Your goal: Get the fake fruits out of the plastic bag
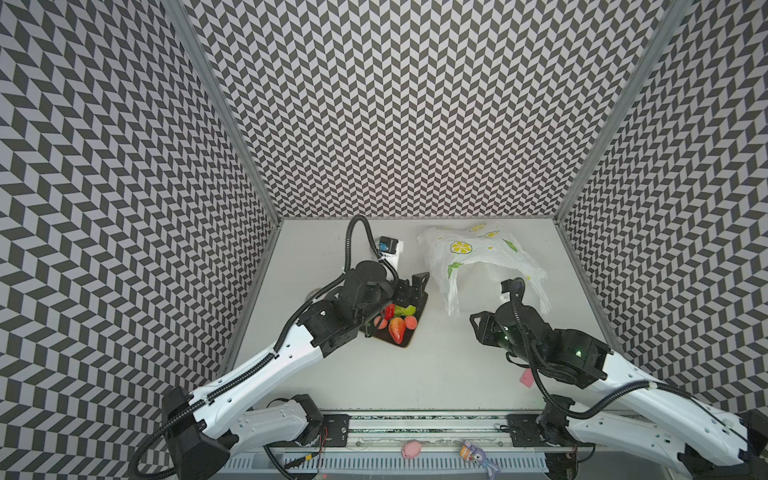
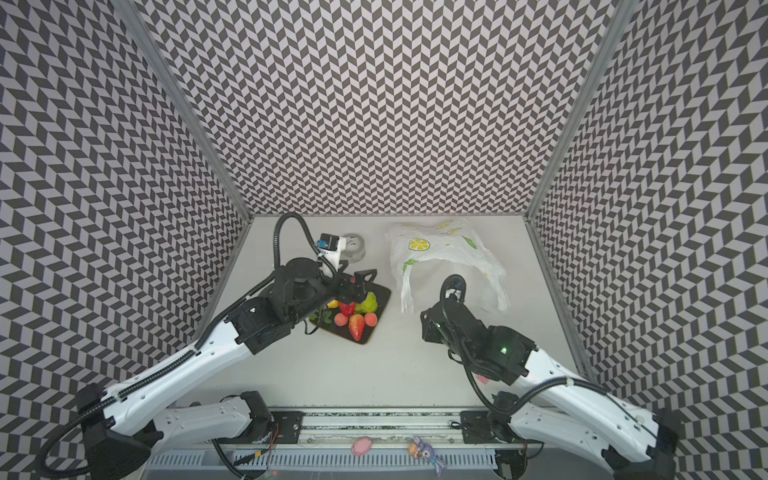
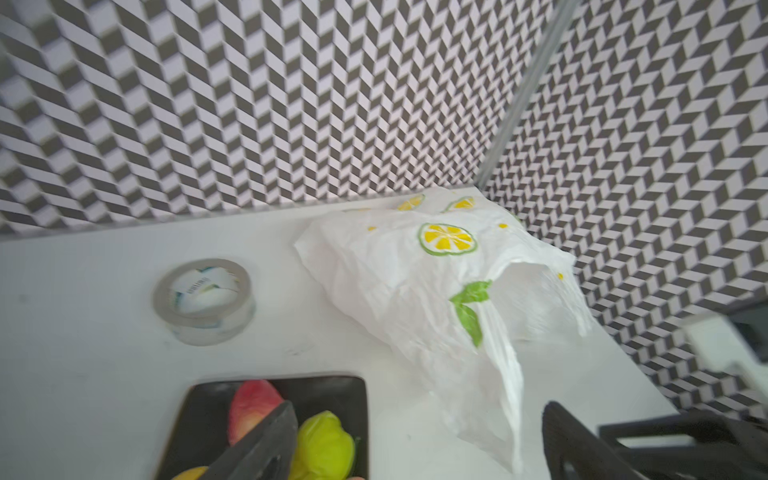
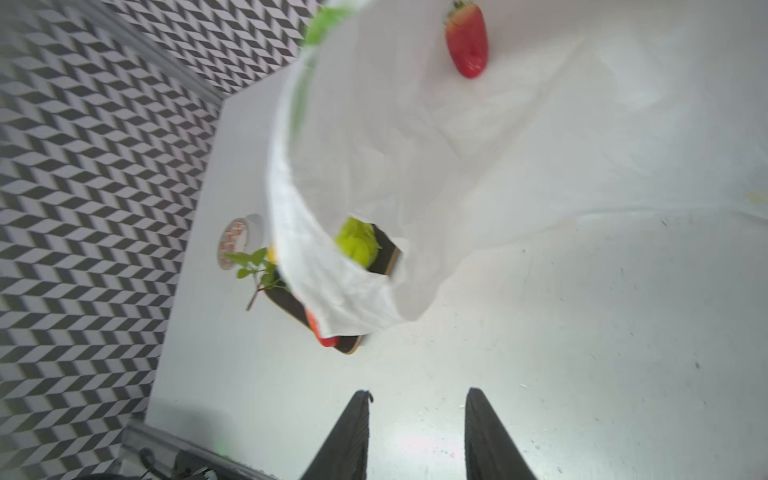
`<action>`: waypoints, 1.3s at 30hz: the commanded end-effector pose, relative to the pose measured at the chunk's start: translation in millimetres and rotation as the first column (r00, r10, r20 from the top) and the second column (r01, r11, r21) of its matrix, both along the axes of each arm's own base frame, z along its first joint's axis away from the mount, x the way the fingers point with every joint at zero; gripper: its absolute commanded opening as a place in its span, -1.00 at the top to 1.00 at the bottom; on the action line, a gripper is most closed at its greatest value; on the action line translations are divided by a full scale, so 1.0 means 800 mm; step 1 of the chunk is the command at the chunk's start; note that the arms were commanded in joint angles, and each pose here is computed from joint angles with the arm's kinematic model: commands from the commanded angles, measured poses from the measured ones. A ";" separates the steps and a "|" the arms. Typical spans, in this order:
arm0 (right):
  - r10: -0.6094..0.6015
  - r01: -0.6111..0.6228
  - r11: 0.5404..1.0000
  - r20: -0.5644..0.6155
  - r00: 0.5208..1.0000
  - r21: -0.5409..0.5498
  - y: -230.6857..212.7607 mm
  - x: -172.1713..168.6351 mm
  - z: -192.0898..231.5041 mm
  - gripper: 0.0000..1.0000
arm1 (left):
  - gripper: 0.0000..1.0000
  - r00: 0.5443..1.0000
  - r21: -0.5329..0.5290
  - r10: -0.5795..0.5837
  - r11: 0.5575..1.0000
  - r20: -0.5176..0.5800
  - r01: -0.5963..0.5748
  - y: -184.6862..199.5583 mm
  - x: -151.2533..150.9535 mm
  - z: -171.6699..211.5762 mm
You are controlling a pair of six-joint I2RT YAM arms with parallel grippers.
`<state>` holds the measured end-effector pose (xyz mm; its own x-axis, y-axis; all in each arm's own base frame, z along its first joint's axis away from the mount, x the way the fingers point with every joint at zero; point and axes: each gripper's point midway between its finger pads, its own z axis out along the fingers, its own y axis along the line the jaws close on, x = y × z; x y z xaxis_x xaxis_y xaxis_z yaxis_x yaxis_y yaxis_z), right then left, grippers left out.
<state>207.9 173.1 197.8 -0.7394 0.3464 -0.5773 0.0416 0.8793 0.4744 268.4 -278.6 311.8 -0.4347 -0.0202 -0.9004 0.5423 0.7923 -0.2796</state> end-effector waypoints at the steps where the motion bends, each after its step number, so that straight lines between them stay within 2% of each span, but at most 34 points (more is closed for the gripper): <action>1: -0.091 0.093 0.986 -0.020 0.996 0.139 -0.006 0.012 -0.007 0.25 | -0.97 0.997 0.006 -0.073 0.997 -0.020 0.073 -0.032 -0.016 0.001; 6: -0.119 0.127 0.976 -0.055 0.991 0.176 -0.013 0.023 -0.038 0.27 | -1.00 0.995 0.075 -0.072 0.994 -0.075 0.078 -0.064 -0.019 -0.025; 10: -0.112 0.122 0.979 -0.066 0.991 0.166 -0.012 0.024 -0.049 0.27 | -1.00 0.991 0.074 -0.033 0.996 -0.127 0.042 -0.077 -0.011 -0.041; 13: -0.109 0.120 0.980 -0.072 0.991 0.159 -0.013 0.023 -0.055 0.27 | -1.00 0.987 0.096 0.016 0.995 -0.158 0.000 -0.085 -0.001 -0.054; 17: -0.112 0.124 0.979 -0.079 0.991 0.164 -0.016 0.022 -0.061 0.26 | -1.00 0.971 0.196 0.112 0.978 -0.210 -0.070 -0.091 0.017 -0.083; 19: -0.110 0.122 0.978 -0.079 0.991 0.167 -0.016 0.022 -0.063 0.27 | -1.00 0.968 0.223 0.130 0.971 -0.216 -0.081 -0.096 0.022 -0.090; 25: -0.100 0.114 0.977 -0.083 0.992 0.179 -0.013 0.022 -0.065 0.27 | -0.91 0.970 0.209 0.137 0.973 -0.201 -0.094 -0.106 0.028 -0.089; 33: -0.125 0.138 0.965 -0.070 0.990 0.224 -0.008 0.033 -0.061 0.26 | -0.37 0.963 0.263 0.185 0.956 -0.196 -0.130 -0.106 0.040 -0.108; 39: -0.161 0.163 0.915 -0.036 0.986 0.368 0.010 0.068 -0.039 0.31 | 0.45 0.972 0.256 0.166 0.959 -0.167 -0.120 -0.107 0.043 -0.100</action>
<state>244.2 168.7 147.4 -0.7018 0.5755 -0.4199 0.1964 0.7229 0.6625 299.1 -365.0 217.5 -0.6314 0.1304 -0.7644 0.3794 0.9117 -0.1579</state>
